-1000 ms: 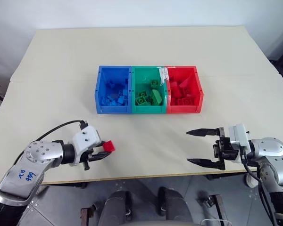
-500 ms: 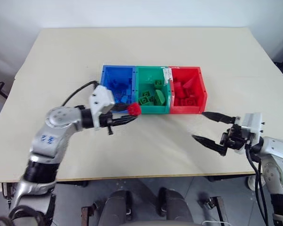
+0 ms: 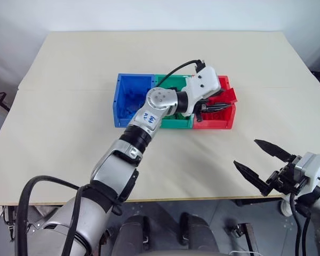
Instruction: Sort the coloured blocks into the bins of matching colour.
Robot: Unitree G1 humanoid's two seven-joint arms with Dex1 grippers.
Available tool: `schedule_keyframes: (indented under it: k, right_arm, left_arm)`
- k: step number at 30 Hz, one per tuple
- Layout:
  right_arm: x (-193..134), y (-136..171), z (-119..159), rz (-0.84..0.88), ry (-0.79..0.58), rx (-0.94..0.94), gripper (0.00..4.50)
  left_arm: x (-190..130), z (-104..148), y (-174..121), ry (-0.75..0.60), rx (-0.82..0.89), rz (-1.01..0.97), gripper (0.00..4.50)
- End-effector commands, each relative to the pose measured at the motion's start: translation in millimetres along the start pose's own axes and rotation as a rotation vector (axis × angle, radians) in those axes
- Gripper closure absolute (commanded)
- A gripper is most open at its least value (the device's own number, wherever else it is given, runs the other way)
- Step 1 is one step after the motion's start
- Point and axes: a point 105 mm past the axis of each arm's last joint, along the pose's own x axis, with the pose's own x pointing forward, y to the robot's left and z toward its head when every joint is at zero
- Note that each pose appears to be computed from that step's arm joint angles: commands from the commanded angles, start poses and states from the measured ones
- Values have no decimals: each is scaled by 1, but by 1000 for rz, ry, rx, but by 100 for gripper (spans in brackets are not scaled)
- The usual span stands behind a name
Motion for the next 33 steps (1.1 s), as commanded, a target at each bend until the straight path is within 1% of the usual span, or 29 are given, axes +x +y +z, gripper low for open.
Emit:
schedule_keyframes:
  k: [1, 5, 7, 8, 12, 14, 15, 17, 18, 20, 22, 25, 28, 31, 33]
  right_arm:
    - [-4, 3, 17, -50, -39, -58, 0]
    - [-5, 5, 17, -61, -34, -56, 0]
    - [-2, 3, 18, -58, -38, -59, 0]
    - [-1, 2, 18, -55, -40, -60, 0]
    - [7, -2, 18, -22, -49, -64, 0]
    - [11, -3, 17, 1, -54, -63, 0]
    - [13, -3, 17, 10, -56, -62, 0]
    - [17, -4, 17, 33, -60, -58, 0]
    - [20, -4, 15, 54, -60, -57, 0]
    - [27, -3, 12, 116, -57, -58, 0]
    - [33, -2, 10, 174, -56, -56, 0]
    - [39, -1, 7, 247, -50, -53, 0]
    - [44, -3, 5, 308, -42, -59, 0]
    - [49, -8, 3, 354, -42, -61, 0]
    - [51, -9, 1, 387, -38, -63, 0]
  left_arm:
    - [4, 3, 12, 25, 55, 78, 304]
    - [1, -9, 18, 89, 65, 123, 304]
    - [-1, -10, 19, 86, 57, 122, 231]
    - [-2, -8, 20, 73, 54, 122, 210]
    - [-9, 3, 24, 14, 93, 103, 78]
    - [-17, 9, 26, -12, 129, 82, 19]
    - [-21, 11, 27, -24, 141, 68, 9]
    - [-31, 11, 29, -24, 154, 55, 9]
    - [-41, 9, 30, -36, 143, 35, 9]
    - [-73, -3, 32, -36, 125, 24, 9]
    - [-107, -15, 26, -24, 123, 13, 9]
    - [-156, -24, 5, -16, 111, -7, 9]
    - [-203, -24, -19, -7, 79, -3, 9]
    - [-248, -30, -34, 81, 23, 73, 9]
    - [-270, -35, -40, 146, -1, 128, 9]
